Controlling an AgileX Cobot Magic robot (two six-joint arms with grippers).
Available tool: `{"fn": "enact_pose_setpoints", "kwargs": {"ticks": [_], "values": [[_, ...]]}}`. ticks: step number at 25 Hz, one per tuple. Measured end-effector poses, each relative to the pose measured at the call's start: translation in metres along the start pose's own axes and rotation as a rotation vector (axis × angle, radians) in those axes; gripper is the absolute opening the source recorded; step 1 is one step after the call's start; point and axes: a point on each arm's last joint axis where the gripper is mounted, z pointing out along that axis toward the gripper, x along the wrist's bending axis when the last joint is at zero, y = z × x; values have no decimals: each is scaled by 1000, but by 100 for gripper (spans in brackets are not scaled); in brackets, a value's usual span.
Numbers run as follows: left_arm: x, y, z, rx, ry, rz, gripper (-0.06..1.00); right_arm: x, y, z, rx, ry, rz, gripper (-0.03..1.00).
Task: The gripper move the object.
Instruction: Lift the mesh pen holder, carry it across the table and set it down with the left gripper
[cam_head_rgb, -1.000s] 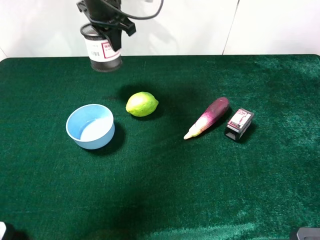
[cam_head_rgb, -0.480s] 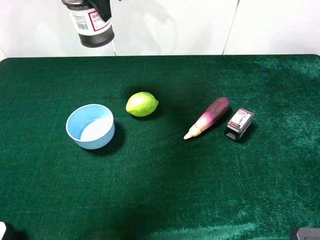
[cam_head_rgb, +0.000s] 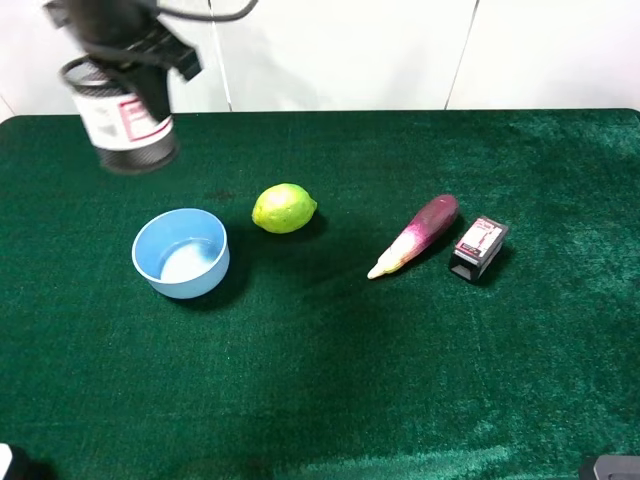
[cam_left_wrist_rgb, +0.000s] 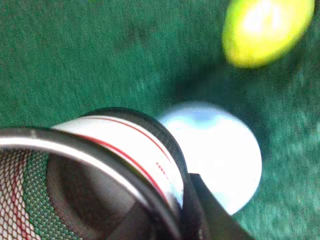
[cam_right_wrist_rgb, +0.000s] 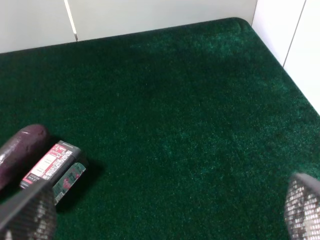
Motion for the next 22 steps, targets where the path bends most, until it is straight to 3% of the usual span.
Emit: {"fn": "enact_pose_setpoints", "kwargs": {"ticks": [5, 12, 22], "values": [[-1, -27, -2, -7, 26, -8, 9, 0, 0, 0, 0, 0, 0, 70], [2, -65, -2, -44, 125, -33, 9, 0, 0, 0, 0, 0, 0, 70], [8, -84, 41, -45, 123, -60, 9, 0, 0, 0, 0, 0, 0, 70]]}}
